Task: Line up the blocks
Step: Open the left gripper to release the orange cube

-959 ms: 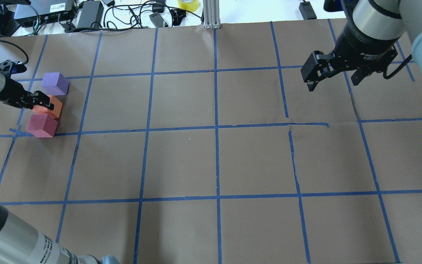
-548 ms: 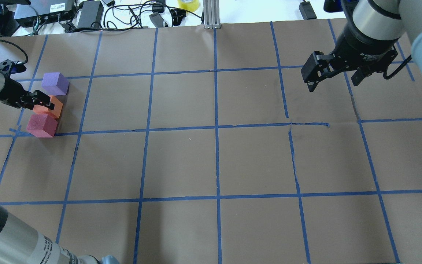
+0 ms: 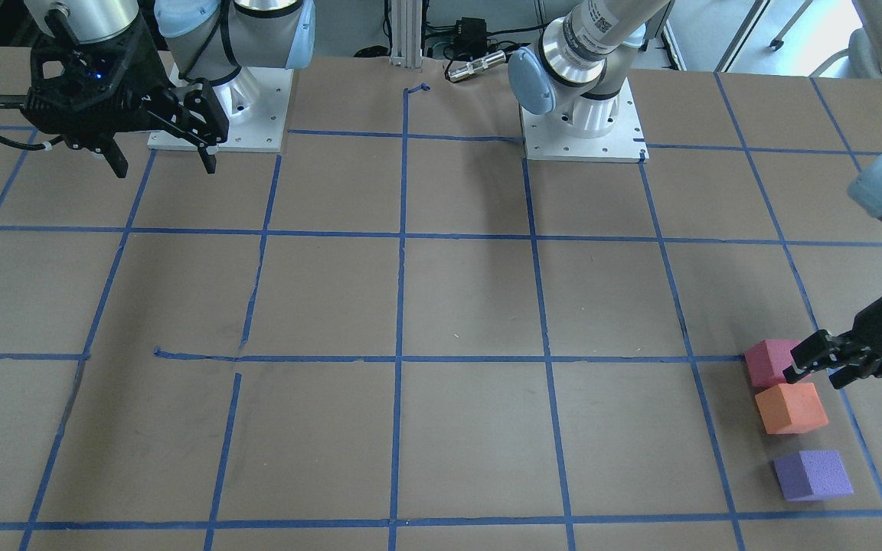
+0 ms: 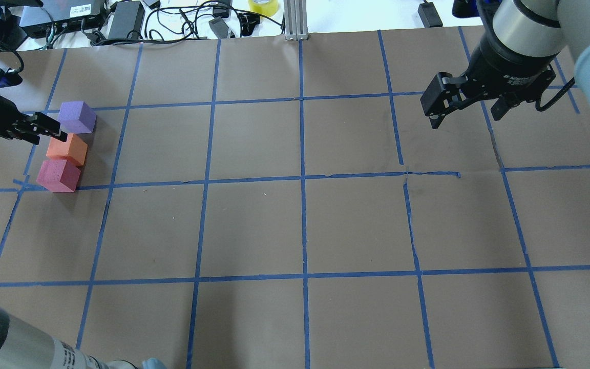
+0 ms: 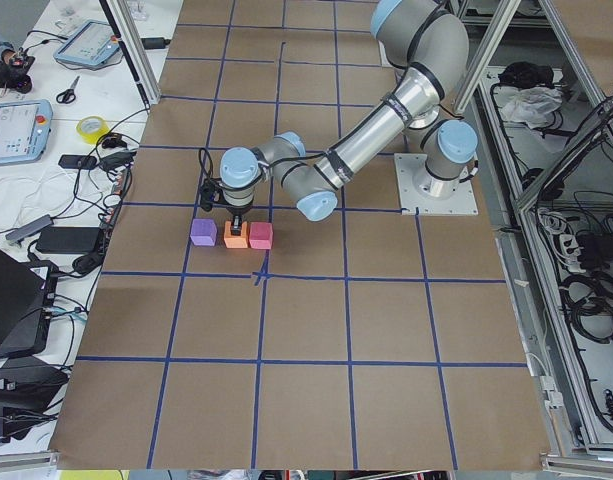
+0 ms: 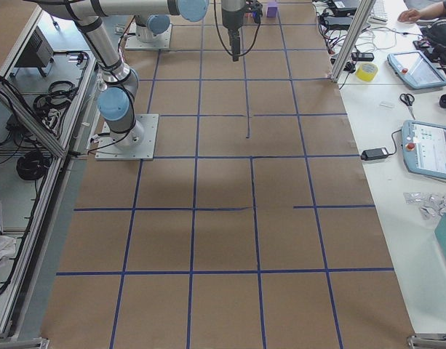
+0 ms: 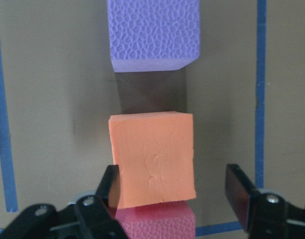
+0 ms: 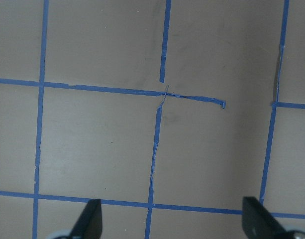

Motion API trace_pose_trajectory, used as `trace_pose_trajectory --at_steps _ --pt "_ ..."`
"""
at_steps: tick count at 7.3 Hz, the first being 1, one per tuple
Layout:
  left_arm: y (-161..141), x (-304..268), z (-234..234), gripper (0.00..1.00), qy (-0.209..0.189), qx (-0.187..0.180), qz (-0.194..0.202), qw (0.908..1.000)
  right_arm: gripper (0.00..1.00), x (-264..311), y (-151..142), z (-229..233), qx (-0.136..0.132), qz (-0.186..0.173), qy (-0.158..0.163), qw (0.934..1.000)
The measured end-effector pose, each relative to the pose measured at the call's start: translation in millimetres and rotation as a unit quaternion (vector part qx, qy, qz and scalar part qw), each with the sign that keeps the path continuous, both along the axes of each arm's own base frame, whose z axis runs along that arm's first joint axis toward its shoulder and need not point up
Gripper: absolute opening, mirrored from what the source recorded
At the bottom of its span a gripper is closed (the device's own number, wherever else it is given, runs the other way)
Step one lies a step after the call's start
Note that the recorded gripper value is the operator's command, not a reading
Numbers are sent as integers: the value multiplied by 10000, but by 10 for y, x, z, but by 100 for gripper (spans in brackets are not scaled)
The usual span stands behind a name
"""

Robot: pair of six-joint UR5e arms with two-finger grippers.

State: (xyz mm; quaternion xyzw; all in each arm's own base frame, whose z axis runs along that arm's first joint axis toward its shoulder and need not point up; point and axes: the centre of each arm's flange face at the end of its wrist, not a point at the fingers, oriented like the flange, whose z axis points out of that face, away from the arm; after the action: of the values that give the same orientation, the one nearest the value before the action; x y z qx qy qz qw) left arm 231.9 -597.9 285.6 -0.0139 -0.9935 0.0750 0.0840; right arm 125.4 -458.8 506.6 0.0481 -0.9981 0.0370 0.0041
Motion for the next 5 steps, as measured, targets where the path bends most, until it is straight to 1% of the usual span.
trace_pose_trajectory --at_steps 1,2,3,4,5 --pt "107 -146 311 91 31 52 -40 10000 100 0 0 0 0 0 1 10000" --pt "197 -461 651 91 32 135 -142 9998 100 -1 0 0 0 0 6 10000" --pt "262 -986 998 91 -73 257 -183 9995 100 -1 0 0 1 0 8 10000" --pt "336 -1716 1315 91 -210 378 -43 9991 100 -2 0 -1 1 -1 9 10000" --pt "451 -2482 1534 95 -266 445 99 9986 100 -2 0 -1 1 -1 11 10000"
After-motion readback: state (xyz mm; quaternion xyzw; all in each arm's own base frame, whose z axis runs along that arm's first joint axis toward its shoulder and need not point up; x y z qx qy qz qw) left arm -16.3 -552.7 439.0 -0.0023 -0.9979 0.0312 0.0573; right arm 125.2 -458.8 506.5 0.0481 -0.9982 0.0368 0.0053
